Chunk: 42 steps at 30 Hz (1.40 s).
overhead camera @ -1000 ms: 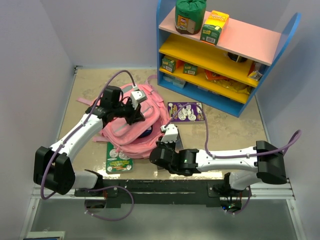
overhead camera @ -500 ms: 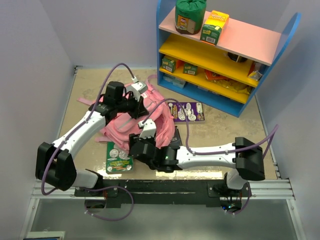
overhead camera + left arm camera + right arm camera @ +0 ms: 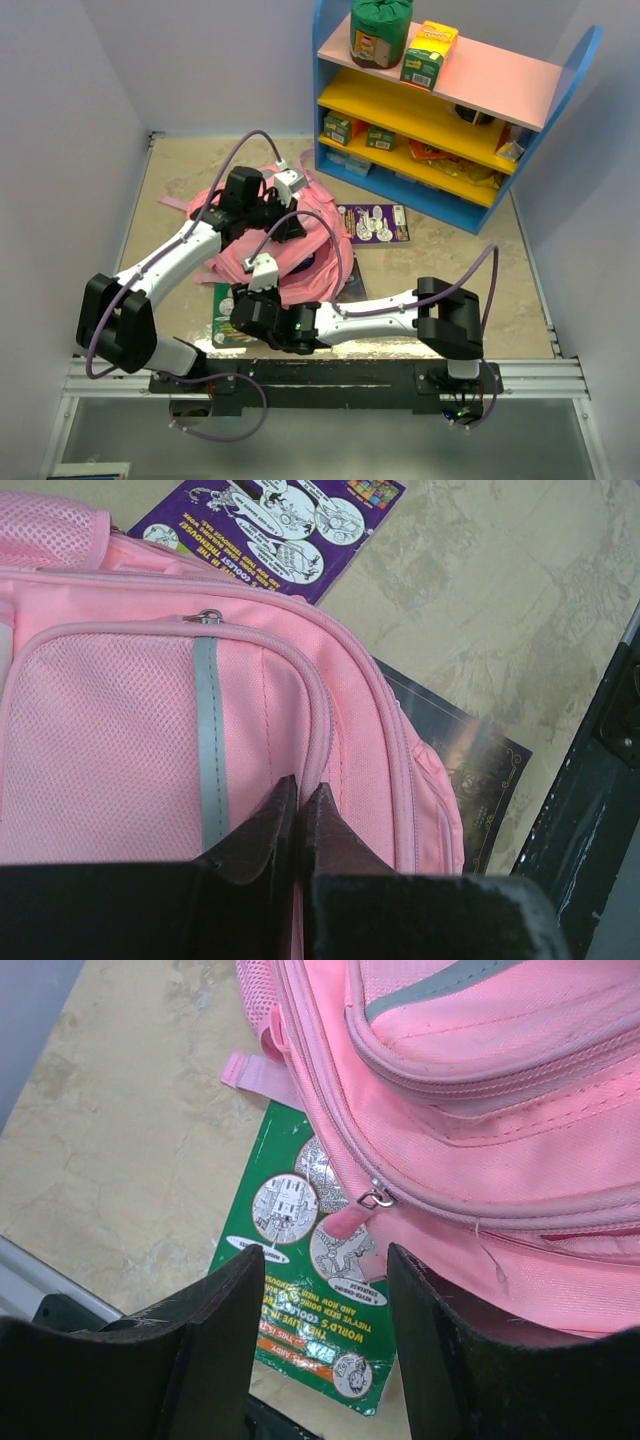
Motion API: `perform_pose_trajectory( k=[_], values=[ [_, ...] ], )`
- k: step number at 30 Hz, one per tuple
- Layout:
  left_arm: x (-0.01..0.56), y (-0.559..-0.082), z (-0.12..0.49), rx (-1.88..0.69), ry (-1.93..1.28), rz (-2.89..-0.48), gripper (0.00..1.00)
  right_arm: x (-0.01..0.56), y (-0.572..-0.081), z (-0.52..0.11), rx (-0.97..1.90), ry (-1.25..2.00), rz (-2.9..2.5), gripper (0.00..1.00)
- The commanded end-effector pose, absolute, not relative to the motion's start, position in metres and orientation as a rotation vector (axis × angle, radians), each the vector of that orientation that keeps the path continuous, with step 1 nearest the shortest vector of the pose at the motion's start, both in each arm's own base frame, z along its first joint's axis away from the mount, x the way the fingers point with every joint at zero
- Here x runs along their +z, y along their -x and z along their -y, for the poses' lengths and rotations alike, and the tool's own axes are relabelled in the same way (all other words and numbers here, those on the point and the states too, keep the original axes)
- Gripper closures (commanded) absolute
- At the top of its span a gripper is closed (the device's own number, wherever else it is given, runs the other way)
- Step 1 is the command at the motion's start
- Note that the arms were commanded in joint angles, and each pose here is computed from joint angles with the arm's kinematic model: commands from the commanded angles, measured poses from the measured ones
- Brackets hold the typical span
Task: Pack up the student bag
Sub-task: Zip the student bag at the center of the board.
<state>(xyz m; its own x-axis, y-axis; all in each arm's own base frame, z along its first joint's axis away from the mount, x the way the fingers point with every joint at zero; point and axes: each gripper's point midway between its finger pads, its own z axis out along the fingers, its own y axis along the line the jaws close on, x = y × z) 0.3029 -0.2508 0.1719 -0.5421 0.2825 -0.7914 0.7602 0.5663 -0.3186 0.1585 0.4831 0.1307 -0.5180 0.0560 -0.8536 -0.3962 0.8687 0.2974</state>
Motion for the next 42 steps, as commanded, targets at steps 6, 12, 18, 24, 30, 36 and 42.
perform_pose_trajectory(
  k=[6, 12, 18, 24, 30, 36, 42],
  values=[
    [0.226, -0.302, 0.268, -0.952, -0.799, -1.932, 1.0, 0.143, -0.173, -0.503, 0.546, 0.106, -2.024, 0.45],
    [0.235, -0.298, 0.268, -0.966, -0.805, -1.912, 1.0, 0.127, -0.187, -0.494, 0.461, 0.037, -2.046, 0.47],
    [0.235, -0.292, 0.267, -0.975, -0.81, -1.894, 1.0, 0.11, -0.196, -0.47, 0.368, -0.033, -2.067, 0.48],
    [0.238, -0.29, 0.266, -0.97, -0.82, -1.88, 1.0, 0.118, -0.214, -0.466, 0.38, -0.104, -2.035, 0.5],
    [0.232, -0.287, 0.266, -0.983, -0.823, -1.887, 1.0, 0.106, -0.219, -0.456, 0.321, -0.143, -2.034, 0.59],
    [0.225, -0.289, 0.266, -0.976, -0.822, -1.912, 1.0, 0.103, -0.221, -0.448, 0.279, -0.164, -2.024, 0.83],
    [0.213, -0.291, 0.262, -0.936, -0.848, -1.936, 0.92, 0.101, -0.218, -0.441, 0.273, -0.168, -2.04, 1.0]
  ],
)
